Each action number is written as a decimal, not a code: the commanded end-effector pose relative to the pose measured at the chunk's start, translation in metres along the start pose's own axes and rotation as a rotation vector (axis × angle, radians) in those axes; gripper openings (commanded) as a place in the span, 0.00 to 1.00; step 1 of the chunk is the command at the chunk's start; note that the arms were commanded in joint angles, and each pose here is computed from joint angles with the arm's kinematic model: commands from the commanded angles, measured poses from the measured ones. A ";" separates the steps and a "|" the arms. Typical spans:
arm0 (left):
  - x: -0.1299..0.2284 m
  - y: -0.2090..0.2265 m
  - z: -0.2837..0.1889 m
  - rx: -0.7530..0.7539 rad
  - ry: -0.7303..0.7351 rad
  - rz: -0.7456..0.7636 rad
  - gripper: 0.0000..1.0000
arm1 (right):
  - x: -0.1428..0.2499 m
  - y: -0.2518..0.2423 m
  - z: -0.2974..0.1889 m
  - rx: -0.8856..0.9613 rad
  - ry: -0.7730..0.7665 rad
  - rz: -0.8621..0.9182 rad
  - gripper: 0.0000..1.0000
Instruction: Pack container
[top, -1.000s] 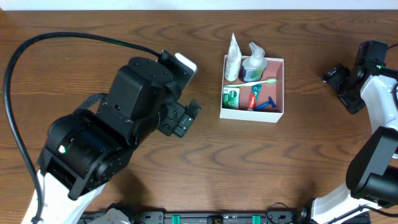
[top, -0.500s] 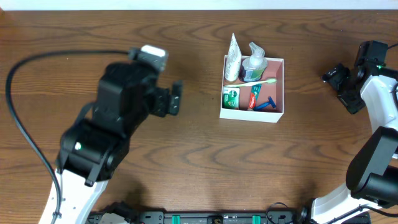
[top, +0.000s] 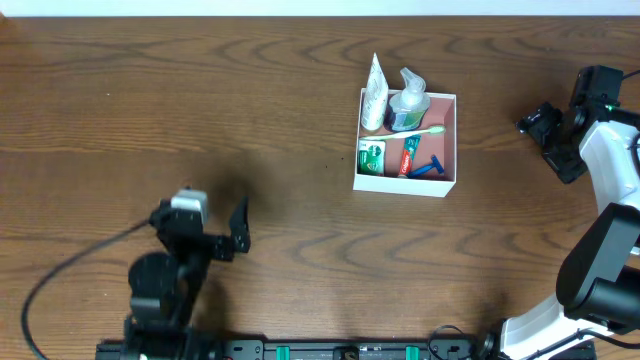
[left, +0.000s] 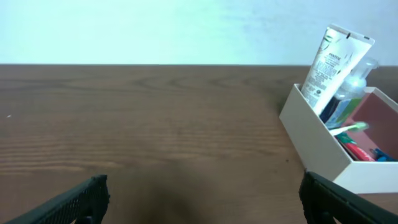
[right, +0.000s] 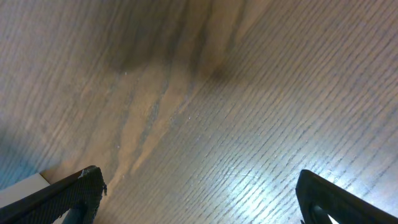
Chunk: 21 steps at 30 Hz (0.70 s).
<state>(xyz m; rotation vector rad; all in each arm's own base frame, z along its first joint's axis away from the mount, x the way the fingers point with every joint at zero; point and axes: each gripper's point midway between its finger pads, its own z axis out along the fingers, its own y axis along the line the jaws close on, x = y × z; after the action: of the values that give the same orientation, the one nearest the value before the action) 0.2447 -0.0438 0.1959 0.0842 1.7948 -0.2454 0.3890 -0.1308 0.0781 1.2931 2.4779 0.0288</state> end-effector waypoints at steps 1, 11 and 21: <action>0.004 0.004 -0.006 -0.008 -0.066 -0.005 0.98 | 0.000 -0.002 0.002 0.011 -0.002 0.014 0.99; 0.008 0.010 -0.007 -0.026 -0.101 -0.005 0.98 | 0.000 -0.002 0.002 0.011 -0.002 0.013 0.99; 0.008 0.010 -0.007 -0.026 -0.101 -0.005 0.98 | 0.000 -0.002 0.002 0.011 -0.002 0.014 0.99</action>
<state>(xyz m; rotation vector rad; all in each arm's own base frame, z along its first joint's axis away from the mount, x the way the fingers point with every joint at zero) 0.2390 -0.0328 0.1822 0.0505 1.7183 -0.2146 0.3891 -0.1306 0.0781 1.2930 2.4781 0.0299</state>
